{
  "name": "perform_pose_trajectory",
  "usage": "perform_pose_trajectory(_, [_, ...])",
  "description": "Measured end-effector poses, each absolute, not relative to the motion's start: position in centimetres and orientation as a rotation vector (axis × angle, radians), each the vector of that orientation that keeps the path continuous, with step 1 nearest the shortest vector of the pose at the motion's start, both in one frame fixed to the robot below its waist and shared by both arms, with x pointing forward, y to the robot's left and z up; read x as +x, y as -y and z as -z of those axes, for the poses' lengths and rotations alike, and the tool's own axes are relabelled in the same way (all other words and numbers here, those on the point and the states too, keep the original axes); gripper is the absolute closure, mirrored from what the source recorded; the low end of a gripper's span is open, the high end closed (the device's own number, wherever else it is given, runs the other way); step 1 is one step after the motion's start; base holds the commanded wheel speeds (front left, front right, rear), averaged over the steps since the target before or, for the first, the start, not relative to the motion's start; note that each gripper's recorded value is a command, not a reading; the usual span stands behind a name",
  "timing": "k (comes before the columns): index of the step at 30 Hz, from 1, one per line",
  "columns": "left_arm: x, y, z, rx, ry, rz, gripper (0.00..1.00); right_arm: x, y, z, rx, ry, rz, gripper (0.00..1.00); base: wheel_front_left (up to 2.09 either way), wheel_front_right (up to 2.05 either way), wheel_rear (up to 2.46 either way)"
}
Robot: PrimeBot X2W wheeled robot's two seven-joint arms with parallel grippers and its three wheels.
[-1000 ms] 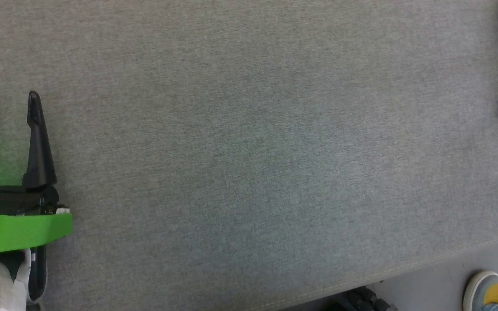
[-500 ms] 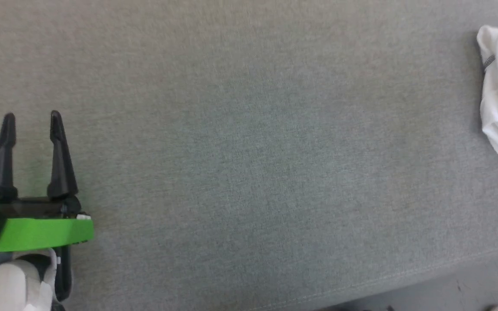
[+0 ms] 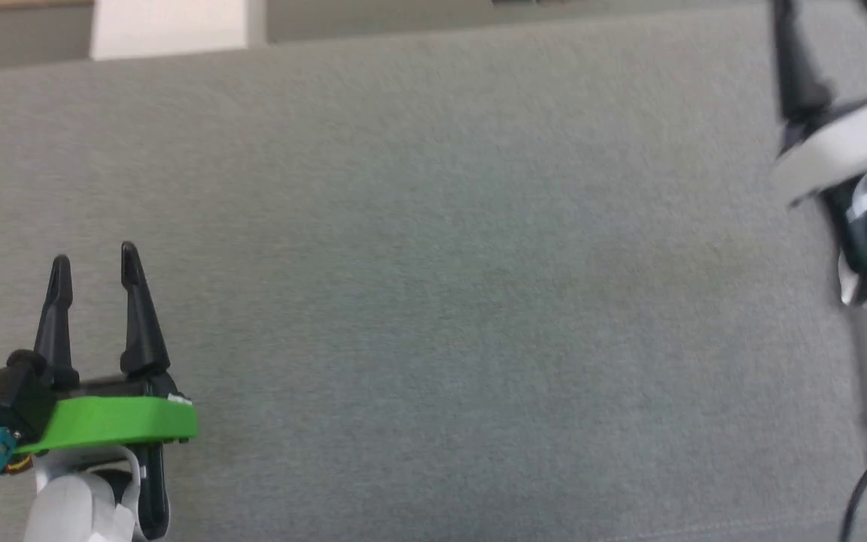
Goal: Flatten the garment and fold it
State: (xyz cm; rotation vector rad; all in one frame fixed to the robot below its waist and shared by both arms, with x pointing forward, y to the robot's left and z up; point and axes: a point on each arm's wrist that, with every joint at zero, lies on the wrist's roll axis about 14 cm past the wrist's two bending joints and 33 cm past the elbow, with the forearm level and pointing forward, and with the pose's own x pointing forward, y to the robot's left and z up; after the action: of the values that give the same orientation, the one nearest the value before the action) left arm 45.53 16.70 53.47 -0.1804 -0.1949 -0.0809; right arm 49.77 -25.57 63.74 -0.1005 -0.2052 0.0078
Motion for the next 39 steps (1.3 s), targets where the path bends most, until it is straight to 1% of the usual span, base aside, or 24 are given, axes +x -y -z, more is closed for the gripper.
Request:
perform_pose_trajectory(6, [42.7,-19.4,-55.7,-0.177,0.245,-0.012,0.0,45.9,21.1,-64.9,0.079,0.361,-0.029,0.0,0.0,0.0,0.0])
perform_pose_trajectory(11, [40.9,-20.4,-57.2,-0.181,0.28,-0.047,0.0,42.9,20.5,-64.5,0.114,0.419,-0.024,0.0,0.0,0.0,0.0])
perform_pose_trajectory(14, [39.9,-20.6,-57.5,-0.177,0.286,-0.053,0.0,41.3,20.3,-63.6,0.162,0.426,-0.027,0.0,0.0,0.0,0.0])
perform_pose_trajectory(20, [38.8,-19.8,-56.7,-0.137,0.252,-0.031,0.0,39.4,19.6,-60.2,0.2,0.355,-0.035,0.0,0.0,0.0,0.0])
perform_pose_trajectory(26, [38.8,-18.1,-53.8,-0.099,0.155,0.014,0.0,38.2,19.3,-56.5,0.185,0.256,-0.031,0.0,0.0,0.0,0.0])
perform_pose_trajectory(32, [38.7,-16.6,-51.2,-0.111,0.077,0.042,0.0,37.1,19.0,-54.1,0.14,0.187,-0.036,0.0,0.0,0.0,0.0])
perform_pose_trajectory(39, [38.5,-16.0,-49.7,-0.122,0.035,0.056,0.0,36.5,18.9,-52.1,0.133,0.127,-0.035,0.0,0.0,0.0,0.0])
